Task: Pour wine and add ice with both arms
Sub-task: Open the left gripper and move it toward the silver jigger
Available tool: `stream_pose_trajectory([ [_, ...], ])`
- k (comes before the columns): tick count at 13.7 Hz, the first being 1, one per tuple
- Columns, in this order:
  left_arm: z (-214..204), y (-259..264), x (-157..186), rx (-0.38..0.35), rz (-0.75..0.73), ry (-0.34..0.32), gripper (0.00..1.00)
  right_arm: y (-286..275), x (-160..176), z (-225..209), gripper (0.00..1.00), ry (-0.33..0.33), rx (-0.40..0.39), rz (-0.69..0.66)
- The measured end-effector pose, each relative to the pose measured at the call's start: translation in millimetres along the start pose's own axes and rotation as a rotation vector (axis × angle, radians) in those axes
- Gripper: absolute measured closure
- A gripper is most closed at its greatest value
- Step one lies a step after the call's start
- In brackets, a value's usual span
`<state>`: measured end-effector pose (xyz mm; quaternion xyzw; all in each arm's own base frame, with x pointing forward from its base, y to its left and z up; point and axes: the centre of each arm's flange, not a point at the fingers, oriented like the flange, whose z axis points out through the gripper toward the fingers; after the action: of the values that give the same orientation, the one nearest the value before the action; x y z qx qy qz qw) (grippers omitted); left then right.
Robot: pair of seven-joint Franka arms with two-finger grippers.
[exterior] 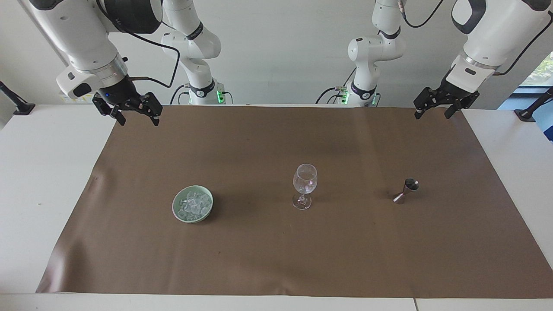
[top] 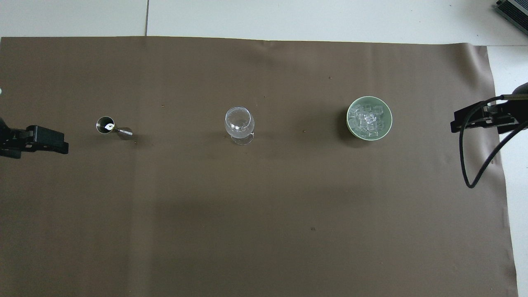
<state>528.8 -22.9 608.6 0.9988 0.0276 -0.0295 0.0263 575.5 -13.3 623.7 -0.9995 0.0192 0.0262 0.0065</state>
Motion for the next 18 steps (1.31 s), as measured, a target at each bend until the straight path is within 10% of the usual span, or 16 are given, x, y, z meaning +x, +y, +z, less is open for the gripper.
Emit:
stream_pose_trajectory([
  [18, 179.0, -172.4, 39.0, -0.499, -0.883, -0.464, 0.0, 0.0, 0.0, 0.0, 0.0, 0.0, 0.0, 0.0],
])
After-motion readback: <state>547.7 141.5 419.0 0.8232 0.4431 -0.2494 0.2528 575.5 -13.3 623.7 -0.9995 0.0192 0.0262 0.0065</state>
